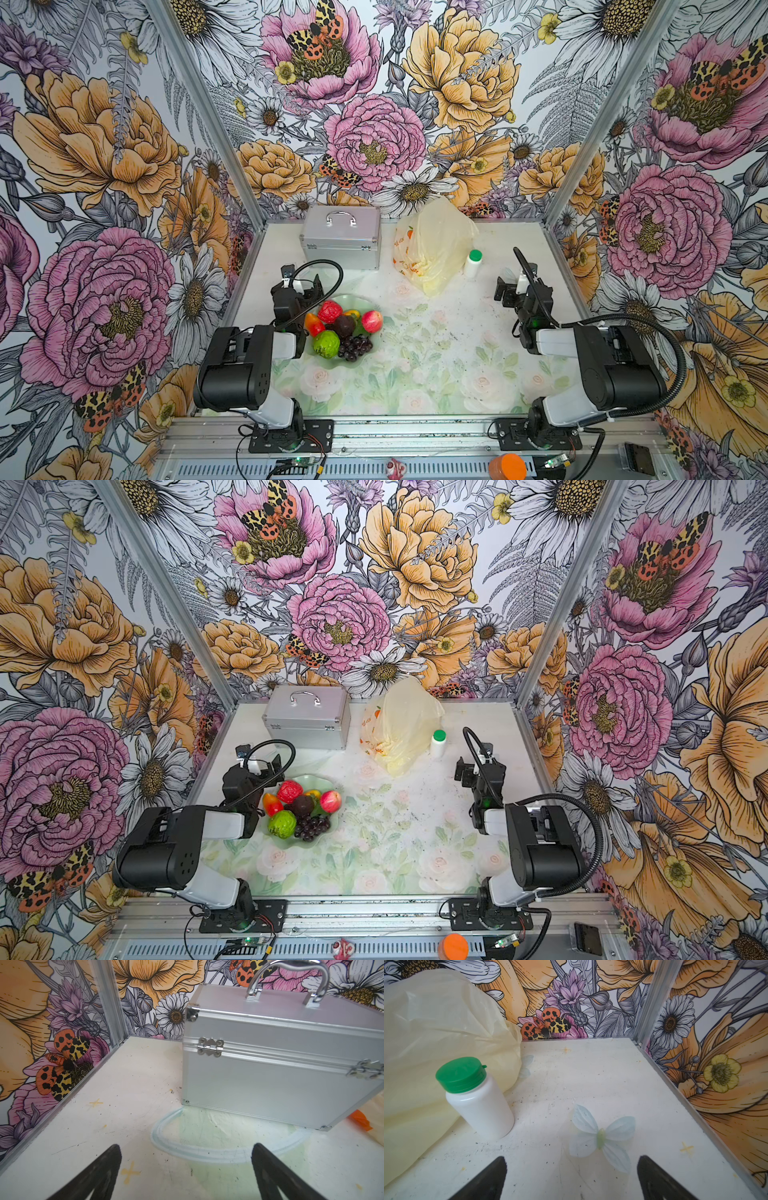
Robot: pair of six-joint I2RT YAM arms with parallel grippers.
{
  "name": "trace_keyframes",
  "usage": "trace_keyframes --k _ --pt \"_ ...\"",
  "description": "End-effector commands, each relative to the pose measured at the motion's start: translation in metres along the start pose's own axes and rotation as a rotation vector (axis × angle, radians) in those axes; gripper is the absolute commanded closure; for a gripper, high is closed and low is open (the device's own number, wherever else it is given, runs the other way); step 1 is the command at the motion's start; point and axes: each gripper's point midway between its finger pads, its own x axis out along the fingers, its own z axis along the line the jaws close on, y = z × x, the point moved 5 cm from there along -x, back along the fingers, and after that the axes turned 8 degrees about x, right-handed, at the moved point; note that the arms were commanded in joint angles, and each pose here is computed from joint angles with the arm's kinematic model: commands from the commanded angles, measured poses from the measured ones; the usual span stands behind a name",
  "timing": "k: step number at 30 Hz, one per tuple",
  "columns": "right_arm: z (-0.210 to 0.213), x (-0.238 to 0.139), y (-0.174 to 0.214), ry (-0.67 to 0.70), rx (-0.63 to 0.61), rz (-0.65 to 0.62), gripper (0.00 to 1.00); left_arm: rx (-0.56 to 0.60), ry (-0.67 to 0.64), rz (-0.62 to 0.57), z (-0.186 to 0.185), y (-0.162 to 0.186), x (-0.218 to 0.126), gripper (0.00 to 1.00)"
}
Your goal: Place the fruits into the plastic bag
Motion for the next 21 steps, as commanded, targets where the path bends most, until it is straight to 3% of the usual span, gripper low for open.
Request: trace_keyframes --k 1,3,5,10,17,21 --pt "-0.006 -0.003 -0.034 0.09 0.032 -0.013 0.0 -0.038 -0.096 0.001 0.015 -0.037 -0.005 0.01" --pt "-0.005 -0.008 -0.048 0.091 0.048 -0.018 0.0 -0.084 -0.116 0.025 0.022 -0.049 -0.011 0.01" --pt "-0.011 -0.015 -0.064 0.149 0.168 -0.024 0.01 -0.144 -0.17 0.059 0.033 -0.061 -0.022 0.01" --pt "-0.007 -0.025 -0.091 0.184 0.352 0.139 0.0 -0.314 -0.221 0.173 0.048 -0.082 -0.052 0.01" --pt "0.058 -0.03 -0.111 -0.182 0.537 0.41 0.02 -0.469 -0.076 0.37 0.027 -0.094 -0.095 0.01" --pt "0.113 -0.046 -0.112 -0.419 0.541 0.551 0.03 -0.534 -0.023 0.47 0.017 -0.084 -0.115 0.01"
